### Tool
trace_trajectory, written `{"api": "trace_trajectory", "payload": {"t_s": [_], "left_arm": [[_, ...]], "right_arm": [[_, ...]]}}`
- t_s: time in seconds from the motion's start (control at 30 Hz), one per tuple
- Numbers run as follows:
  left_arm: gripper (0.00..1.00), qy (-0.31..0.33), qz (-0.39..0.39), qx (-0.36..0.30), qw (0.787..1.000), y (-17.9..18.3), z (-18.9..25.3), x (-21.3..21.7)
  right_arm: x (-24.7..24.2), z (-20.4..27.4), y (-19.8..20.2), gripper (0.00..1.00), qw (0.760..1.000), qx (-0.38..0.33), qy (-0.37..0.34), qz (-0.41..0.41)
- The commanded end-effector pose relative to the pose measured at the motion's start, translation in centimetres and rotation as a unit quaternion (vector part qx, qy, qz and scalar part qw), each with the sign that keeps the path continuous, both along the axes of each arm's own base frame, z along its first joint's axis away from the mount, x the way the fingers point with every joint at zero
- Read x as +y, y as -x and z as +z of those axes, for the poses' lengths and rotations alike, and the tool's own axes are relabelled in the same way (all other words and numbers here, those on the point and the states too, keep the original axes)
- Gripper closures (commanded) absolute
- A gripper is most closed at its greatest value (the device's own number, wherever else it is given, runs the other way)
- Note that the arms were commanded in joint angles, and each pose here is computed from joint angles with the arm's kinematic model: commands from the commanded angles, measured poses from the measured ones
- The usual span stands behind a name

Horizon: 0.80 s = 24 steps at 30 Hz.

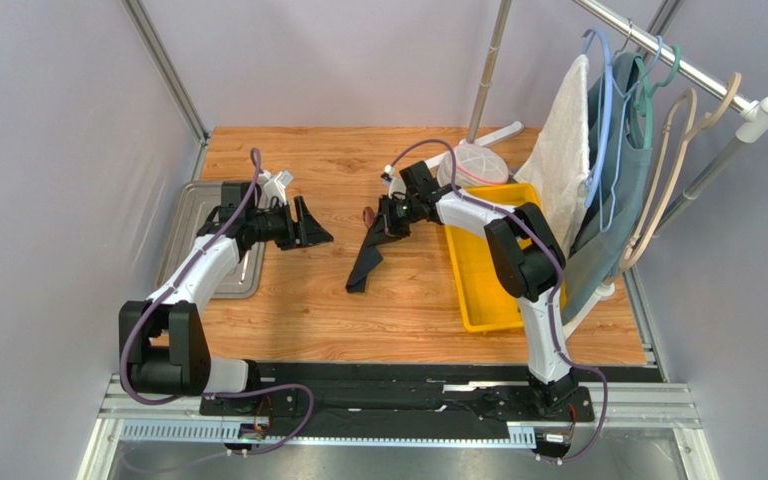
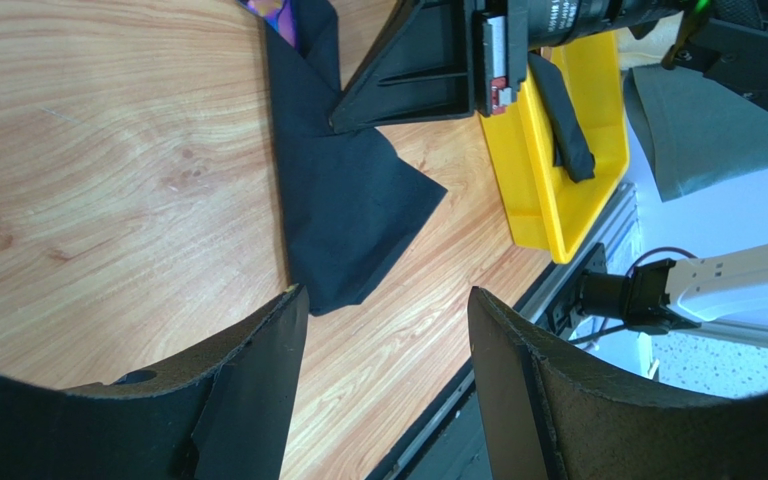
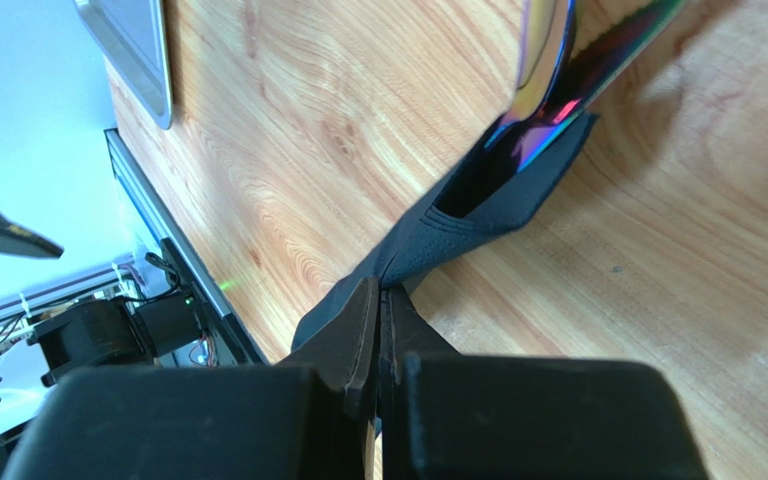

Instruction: Place the utensils on the paper napkin and roll it up

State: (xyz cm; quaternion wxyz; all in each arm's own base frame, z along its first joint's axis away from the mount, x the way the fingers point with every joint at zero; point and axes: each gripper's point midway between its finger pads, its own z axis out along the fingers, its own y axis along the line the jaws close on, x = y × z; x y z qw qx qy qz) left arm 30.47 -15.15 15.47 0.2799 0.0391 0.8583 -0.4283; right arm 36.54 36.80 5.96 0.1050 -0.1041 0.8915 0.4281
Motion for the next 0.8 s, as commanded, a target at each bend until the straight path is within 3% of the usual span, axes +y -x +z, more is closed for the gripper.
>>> {"api": "trace_trajectory", "payload": {"t_s": [0.0,0.33,0.63,0.77], "left_arm": [[0.32,-0.007,-0.004,-0.061,0.998,-1.4,2.3,0.4],[0.32,-0.021,0.019,-0.103,0.994,-1.7,3.0,1.6],[0.3,-0.029,0.054,-0.25,0.966,-1.6,9.7,4.5],[0.31,0.012,0.012,-0.247,0.969,0.6,10.9,3.7]], "right_arm": [[0.6,5.8,-0.8,1.0,0.996,-0.074,-0.049,0.021],[0.9,9.4,-0.4,1.0,0.99,-0.107,-0.071,0.048],[0.6,17.6,2.1,1.0,0.971,-0.179,-0.109,0.117],[0.2,21.1,4.5,1.0,0.955,-0.227,-0.116,0.15]]}}
